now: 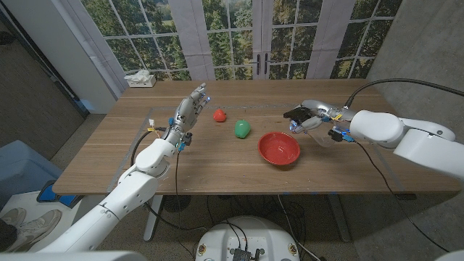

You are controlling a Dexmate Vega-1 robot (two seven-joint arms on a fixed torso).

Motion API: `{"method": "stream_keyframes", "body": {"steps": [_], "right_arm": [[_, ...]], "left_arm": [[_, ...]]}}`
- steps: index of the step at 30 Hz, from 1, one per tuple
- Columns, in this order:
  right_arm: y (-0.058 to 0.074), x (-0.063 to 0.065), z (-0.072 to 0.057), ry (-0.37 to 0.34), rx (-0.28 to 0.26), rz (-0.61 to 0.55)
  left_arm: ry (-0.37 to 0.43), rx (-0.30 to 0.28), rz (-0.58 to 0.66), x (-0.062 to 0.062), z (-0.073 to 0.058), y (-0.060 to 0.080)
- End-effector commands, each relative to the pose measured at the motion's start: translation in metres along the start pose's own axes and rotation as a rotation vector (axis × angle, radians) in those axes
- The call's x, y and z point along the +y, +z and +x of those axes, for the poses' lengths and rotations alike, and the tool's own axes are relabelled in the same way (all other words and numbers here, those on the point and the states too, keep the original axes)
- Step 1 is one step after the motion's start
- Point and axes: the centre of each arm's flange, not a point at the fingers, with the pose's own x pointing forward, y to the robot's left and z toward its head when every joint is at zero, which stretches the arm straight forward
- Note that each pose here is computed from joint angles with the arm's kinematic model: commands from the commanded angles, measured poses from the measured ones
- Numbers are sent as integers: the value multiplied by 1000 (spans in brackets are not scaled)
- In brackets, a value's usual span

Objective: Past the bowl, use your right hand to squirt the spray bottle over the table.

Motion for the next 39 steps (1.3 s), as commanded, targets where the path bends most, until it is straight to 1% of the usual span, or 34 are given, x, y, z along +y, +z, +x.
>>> {"method": "stream_keyframes", "body": {"steps": [1,3,5,7,8,9,10,11,12,13,16,18,19,20,21,22,23,25,29,34,35,36,37,38,39], "right_arm": [[3,1,-2,-6,4,-17],[4,1,-2,-16,9,-22],[4,1,-1,-3,8,-15],[4,1,-1,-16,5,-16],[4,1,-1,-8,10,-16],[4,1,-1,-23,0,-16],[5,1,-1,-12,11,-24],[5,1,0,-16,9,-23],[4,1,0,-26,-5,-11],[5,1,0,-16,7,-19],[4,0,0,-35,-12,-5],[2,-1,1,-27,-17,16],[0,-1,0,-41,-31,31],[0,-1,0,-42,-33,32],[-1,-3,1,-33,-19,35],[-2,-2,2,-44,-21,42],[-2,-2,3,-29,-13,38],[-3,0,3,-43,-16,38],[-3,0,3,-41,4,41],[-3,-1,2,-64,-6,47],[-5,0,2,-90,-23,61],[-5,-1,2,-82,-25,67],[-5,-1,1,-91,-31,69],[-6,0,0,-124,-49,76],[-7,-1,-1,-132,-64,88]], "left_arm": [[0,-7,2,0,-1,2],[-2,-9,-1,0,-1,2],[-3,-6,3,0,-1,2],[-3,-8,-1,1,-1,2],[-2,-7,2,1,-1,2],[-2,-8,1,1,-1,2],[-3,-8,0,1,-1,2],[-1,-9,0,1,-1,2],[-1,-8,1,2,-1,2],[0,-8,0,2,-1,2],[-1,-10,-1,2,-1,2],[-3,-10,-2,3,0,2],[-3,-10,-2,3,0,2],[-4,-10,-2,3,0,2],[-3,-9,-2,3,0,2],[-3,-9,0,2,0,2],[-2,-8,0,2,0,2],[-3,-5,0,3,0,2],[-2,-6,2,3,0,2],[-2,-7,-1,3,1,2],[-3,-7,0,3,1,2],[0,-7,-1,3,1,2],[0,-7,-4,3,0,1],[0,-5,-1,3,0,1],[2,-7,1,4,0,1]]}}
